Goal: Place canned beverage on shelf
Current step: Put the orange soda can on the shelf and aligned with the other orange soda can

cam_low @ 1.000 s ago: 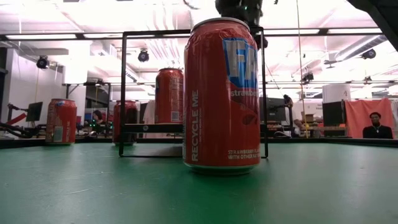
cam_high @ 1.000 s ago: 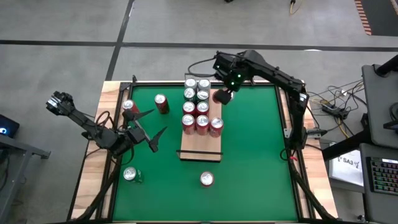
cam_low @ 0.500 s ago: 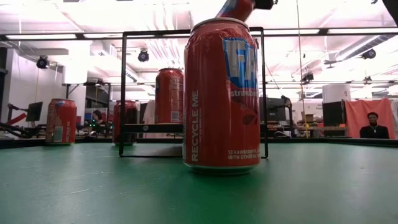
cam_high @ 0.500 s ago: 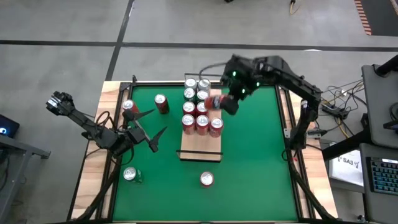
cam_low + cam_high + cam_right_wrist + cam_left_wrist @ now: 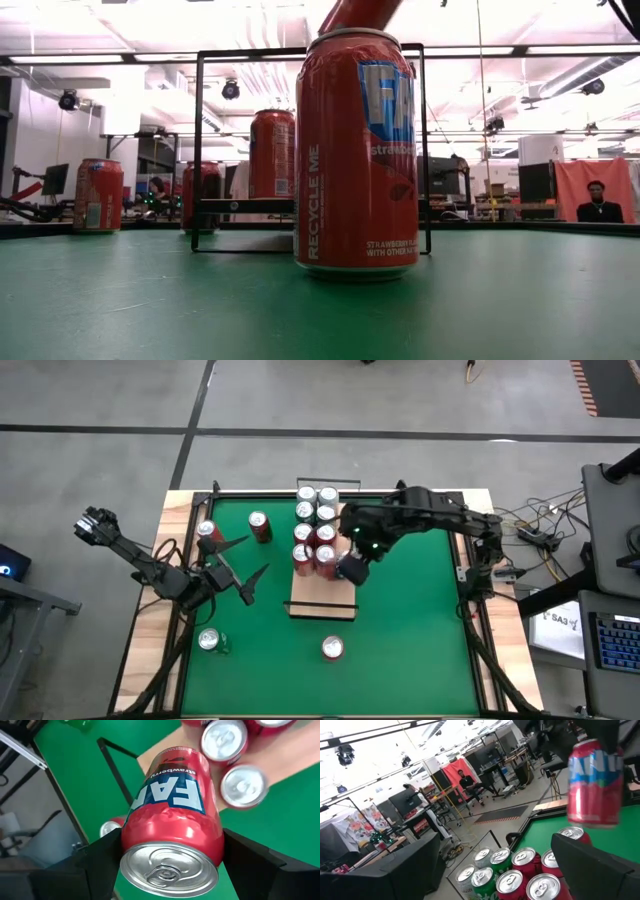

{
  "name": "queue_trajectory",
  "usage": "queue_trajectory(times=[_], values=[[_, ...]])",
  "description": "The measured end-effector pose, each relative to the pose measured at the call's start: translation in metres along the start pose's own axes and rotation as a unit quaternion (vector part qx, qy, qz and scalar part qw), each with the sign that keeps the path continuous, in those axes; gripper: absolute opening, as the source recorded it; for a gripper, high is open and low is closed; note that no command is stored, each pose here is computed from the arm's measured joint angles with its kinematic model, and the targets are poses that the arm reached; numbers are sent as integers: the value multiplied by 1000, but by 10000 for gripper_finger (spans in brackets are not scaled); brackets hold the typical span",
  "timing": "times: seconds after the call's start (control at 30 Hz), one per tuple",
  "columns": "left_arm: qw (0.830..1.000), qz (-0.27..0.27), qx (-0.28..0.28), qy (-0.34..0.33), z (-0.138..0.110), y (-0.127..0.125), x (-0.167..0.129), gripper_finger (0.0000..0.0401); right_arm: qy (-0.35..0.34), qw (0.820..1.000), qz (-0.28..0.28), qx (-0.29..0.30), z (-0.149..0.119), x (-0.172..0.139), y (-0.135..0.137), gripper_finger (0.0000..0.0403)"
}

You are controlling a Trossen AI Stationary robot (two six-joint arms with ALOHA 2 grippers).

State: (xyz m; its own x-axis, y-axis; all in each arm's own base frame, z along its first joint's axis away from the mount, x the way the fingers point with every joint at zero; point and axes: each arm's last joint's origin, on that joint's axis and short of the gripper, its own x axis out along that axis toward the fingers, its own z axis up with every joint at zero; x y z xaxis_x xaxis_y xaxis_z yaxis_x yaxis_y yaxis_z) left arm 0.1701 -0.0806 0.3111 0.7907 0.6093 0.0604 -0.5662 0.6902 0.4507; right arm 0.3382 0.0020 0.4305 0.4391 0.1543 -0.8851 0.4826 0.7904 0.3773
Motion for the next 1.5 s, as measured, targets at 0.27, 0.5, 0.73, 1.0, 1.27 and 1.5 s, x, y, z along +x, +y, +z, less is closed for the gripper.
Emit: queue_trajectory(times=[0.27,0.5,0.73,1.0,1.27,1.5], values=[[1000,-5,20,5,-3,-2,0,366,66,993,16,101,8,32,4,288],[1000,-5,24,6,-3,-2,0,366,110,982,9,154,14,60,5,288],[1000,-7,28,8,-4,-3,0,366,131,977,2,171,18,75,2,288],[999,-8,32,9,-5,-3,0,366,159,971,-28,175,17,95,-10,288],[999,-9,34,10,-5,-4,0,366,174,977,-46,111,13,108,-17,288],[999,-9,38,11,-6,-4,0,366,177,971,-75,144,12,116,-24,288]])
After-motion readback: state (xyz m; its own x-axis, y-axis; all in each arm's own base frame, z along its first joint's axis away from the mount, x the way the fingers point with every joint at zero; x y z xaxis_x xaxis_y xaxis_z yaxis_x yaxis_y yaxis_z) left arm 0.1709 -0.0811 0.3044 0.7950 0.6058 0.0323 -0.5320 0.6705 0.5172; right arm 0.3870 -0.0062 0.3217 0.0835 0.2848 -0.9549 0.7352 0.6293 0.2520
